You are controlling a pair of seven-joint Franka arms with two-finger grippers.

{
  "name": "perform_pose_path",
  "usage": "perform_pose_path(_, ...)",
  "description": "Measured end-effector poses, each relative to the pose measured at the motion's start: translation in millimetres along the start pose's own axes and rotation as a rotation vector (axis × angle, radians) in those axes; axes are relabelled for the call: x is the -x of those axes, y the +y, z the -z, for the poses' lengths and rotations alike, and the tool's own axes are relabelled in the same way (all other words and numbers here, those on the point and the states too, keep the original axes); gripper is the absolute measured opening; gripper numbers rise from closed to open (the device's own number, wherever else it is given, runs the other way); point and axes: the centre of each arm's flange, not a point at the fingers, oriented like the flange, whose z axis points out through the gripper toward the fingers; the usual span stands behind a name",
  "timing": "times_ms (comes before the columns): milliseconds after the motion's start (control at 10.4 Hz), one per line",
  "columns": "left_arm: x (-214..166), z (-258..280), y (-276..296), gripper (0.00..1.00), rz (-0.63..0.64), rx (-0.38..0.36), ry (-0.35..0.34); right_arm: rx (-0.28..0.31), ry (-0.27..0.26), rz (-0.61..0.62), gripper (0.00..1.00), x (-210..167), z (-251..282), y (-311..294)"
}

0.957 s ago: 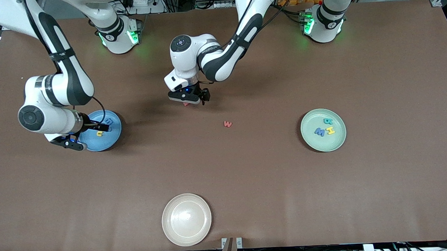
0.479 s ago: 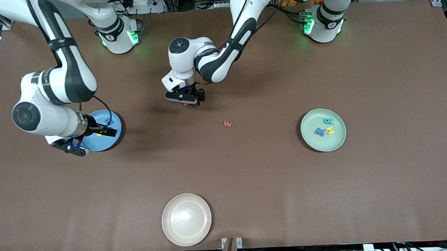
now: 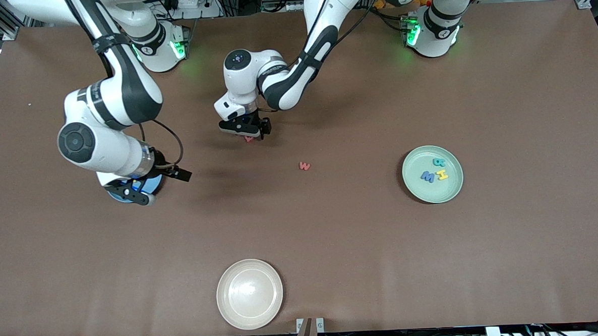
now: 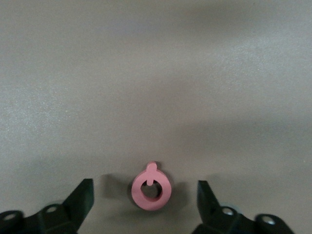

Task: Sort upper and lower case letters into plates
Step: 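Grasp the pink Q with the left gripper while the right gripper withdraws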

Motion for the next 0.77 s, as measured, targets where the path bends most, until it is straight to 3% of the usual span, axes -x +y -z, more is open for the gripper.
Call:
perform_pose_path(96, 0, 0, 0, 0.92, -0.001, 0.000, 0.001, -0.012, 0.009, -0.001, 1.00, 2, 1, -10)
perform_pose_path(287, 4, -1, 2, 0.68, -0.006, -0.001, 0.000, -0.019, 0.011, -0.004, 1.00, -4, 2, -13)
perform_pose_path(670, 7, -2, 4, 0.56, -0.007, -0.001, -0.003, -0.026, 0.015, -0.011, 1.00, -10, 5, -11)
perform_pose_path(766, 7, -3, 4, 0.49, -0.006, -0.002, -0.004, -0.029, 0.017, -0.012, 1.00, -11, 6, -11)
